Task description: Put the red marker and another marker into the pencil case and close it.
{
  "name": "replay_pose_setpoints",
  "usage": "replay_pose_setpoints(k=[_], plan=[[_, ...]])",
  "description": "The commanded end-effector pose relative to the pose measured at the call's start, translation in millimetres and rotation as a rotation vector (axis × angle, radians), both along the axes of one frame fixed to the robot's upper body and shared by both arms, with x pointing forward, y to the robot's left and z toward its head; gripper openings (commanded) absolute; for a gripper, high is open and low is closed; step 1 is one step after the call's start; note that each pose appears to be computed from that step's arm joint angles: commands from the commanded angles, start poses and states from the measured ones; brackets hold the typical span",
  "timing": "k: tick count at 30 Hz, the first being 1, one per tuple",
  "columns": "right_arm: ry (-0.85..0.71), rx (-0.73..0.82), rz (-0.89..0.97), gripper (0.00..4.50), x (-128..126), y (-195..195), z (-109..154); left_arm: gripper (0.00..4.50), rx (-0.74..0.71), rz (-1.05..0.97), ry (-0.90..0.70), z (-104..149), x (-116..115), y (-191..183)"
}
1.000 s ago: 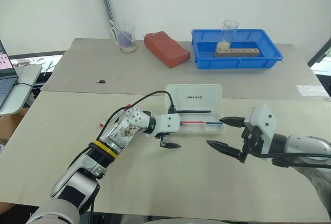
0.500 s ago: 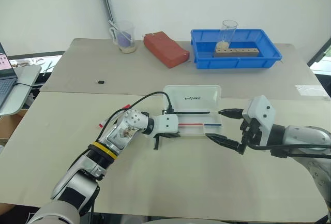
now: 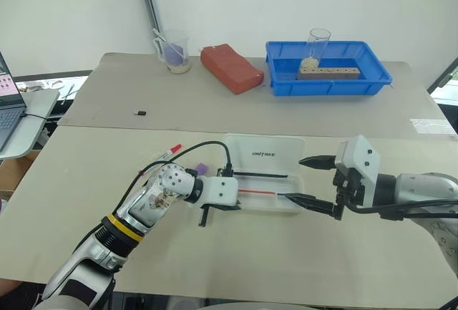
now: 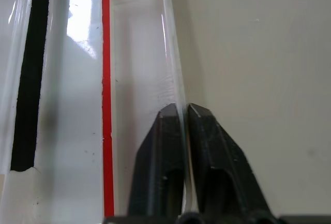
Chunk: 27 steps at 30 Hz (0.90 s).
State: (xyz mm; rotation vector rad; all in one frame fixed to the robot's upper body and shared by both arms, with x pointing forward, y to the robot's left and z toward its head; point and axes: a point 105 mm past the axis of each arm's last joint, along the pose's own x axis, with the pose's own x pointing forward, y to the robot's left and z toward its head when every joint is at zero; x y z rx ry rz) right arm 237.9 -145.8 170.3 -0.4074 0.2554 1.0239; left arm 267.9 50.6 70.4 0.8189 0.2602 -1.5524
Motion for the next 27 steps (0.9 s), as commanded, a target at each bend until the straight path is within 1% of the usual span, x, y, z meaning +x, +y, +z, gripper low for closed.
replay_pose_setpoints(k=[1,2,3,5,6,11,12,13,14,16,18,21,23,25,27], plan=[[-0.016,-0.007,0.02,4.5,0,1,5,2.1,-0.023,-0.031,-0.042,16,-5,-3],[-0.016,-0.007,0.02,4.5,0,1,5,2.64,-0.026,-0.035,-0.046,19,-5,-3],[-0.019,-0.015,0.023,4.5,1,0,5,3.08,-0.029,-0.045,-0.057,26,-7,-2],[-0.02,-0.013,0.024,4.5,3,0,7,4.13,-0.054,-0.046,-0.072,43,-9,-2],[-0.02,-0.013,0.026,4.5,4,-1,8,4.44,-0.065,-0.049,-0.076,51,-11,-2],[-0.036,0.005,0.034,4.5,10,-1,15,4.44,-0.106,-0.057,-0.051,85,-20,6],[-0.037,0.015,0.041,4.5,11,0,18,4.44,-0.118,-0.04,-0.04,92,-18,9],[-0.039,0.022,0.05,4.5,12,3,19,4.44,-0.143,0.007,-0.027,102,-11,14],[-0.04,0.025,0.061,4.5,13,5,20,4.44,-0.183,0.082,-0.02,112,2,21],[-0.037,0.035,0.083,4.5,12,11,21,4.44,-0.273,0.276,-0.044,128,35,37],[-0.037,0.043,0.108,4.5,11,18,22,4.44,-0.339,0.446,-0.084,136,64,58],[-0.043,0.052,0.133,4.5,11,28,24,4.44,-0.375,0.616,-0.148,136,88,87],[-0.063,0.086,0.158,4.5,14,40,34,4.44,-0.377,0.759,-0.175,124,98,115],[-0.086,0.104,0.174,4.5,17,50,42,4.44,-0.398,0.858,-0.168,115,102,135],[-0.105,0.114,0.19,4.5,20,57,49,4.44,-0.394,0.915,-0.164,105,102,149]])
